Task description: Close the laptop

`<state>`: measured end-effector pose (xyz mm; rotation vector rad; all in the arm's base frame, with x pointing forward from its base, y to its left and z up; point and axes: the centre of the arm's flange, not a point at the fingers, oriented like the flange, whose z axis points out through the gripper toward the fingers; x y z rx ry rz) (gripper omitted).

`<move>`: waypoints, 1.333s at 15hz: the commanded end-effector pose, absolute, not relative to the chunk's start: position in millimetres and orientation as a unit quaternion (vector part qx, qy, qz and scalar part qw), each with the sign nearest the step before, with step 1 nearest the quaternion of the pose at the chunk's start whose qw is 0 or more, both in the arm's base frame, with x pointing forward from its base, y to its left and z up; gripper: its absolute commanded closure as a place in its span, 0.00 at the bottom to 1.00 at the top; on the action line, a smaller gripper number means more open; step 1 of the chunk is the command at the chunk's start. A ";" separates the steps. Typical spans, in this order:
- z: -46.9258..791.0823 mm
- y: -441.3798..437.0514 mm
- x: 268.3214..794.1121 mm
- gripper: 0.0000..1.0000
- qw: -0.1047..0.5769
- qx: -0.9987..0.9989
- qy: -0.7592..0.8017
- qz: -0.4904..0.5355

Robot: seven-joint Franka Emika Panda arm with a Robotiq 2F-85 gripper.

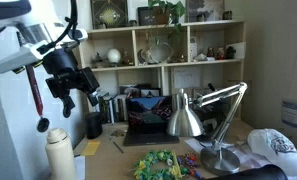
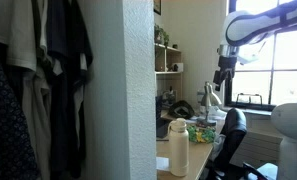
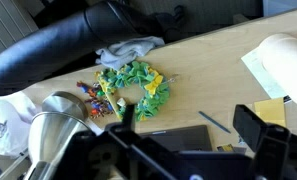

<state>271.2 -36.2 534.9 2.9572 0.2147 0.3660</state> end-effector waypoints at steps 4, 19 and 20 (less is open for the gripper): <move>535.5 -37.5 285.3 0.00 0.077 0.987 0.066 0.127; 603.8 35.8 553.4 0.00 0.051 0.967 0.040 0.246; 606.4 41.9 572.8 0.00 0.051 0.966 0.044 0.250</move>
